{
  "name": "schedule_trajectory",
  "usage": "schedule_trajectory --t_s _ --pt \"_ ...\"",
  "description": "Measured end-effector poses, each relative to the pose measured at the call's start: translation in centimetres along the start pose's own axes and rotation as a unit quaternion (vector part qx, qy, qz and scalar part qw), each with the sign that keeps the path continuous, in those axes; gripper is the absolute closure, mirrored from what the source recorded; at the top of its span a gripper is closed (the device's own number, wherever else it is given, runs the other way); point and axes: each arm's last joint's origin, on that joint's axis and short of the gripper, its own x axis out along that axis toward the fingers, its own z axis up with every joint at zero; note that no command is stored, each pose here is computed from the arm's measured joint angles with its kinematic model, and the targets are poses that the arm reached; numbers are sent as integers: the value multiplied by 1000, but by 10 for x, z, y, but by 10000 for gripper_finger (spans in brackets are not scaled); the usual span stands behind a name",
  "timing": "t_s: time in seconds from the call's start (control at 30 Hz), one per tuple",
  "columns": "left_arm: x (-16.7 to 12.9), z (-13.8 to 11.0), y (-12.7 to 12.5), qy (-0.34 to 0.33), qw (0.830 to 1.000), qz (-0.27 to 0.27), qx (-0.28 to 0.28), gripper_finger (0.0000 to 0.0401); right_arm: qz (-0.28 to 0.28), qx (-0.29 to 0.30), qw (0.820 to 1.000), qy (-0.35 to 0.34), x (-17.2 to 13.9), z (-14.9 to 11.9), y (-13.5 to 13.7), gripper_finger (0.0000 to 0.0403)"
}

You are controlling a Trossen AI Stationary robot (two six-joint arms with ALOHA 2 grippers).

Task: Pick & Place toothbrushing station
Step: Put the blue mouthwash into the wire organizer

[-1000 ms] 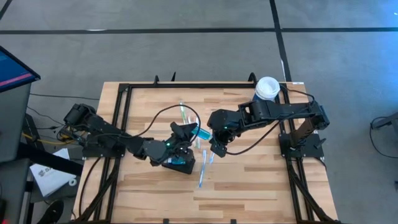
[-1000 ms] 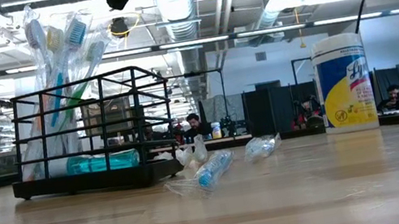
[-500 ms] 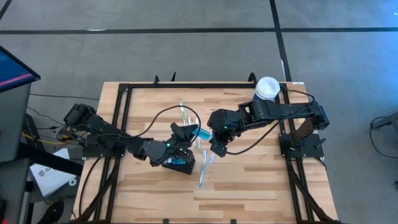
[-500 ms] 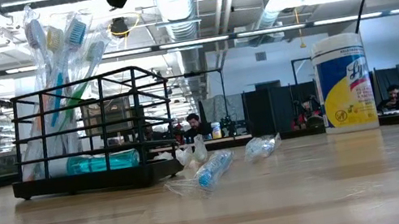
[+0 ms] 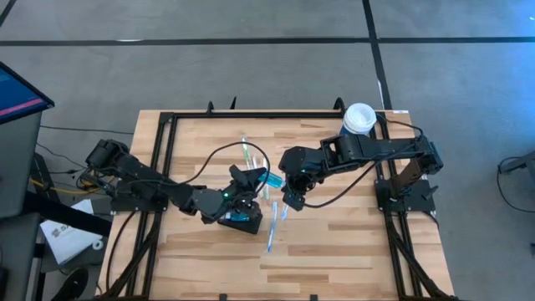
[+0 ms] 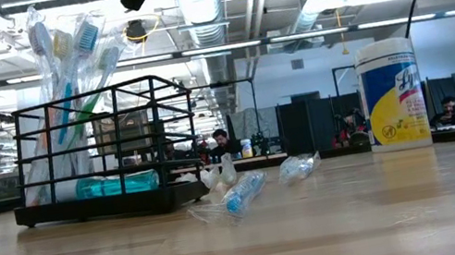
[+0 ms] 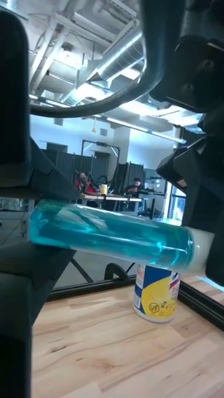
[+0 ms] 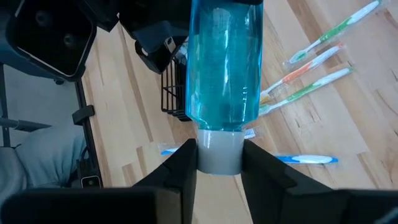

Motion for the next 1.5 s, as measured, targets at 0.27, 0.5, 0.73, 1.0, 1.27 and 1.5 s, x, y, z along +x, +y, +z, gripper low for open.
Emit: schedule_trajectory --t_s 0.27,0.5,0.73,1.0,1.27,1.5 --pt "0 0 0 8 1000 1 -1 327 0 -3 1000 -2 0 1 0 295" --pt "0 -1 0 17 1000 3 -9 327 -1 -17 1000 -3 0 2 -2 296" --pt "0 -2 0 31 999 6 -27 327 -8 -30 1000 5 0 2 -5 279" --pt "-1 -2 0 35 998 8 -47 327 -9 -43 999 -2 -12 -1 -8 286" --pt "-2 -1 0 38 997 10 -70 327 -37 -70 996 -42 -33 -9 -2 286" --pt "-4 -4 5 41 992 15 -121 323 -60 -130 988 -63 -35 -17 13 286"
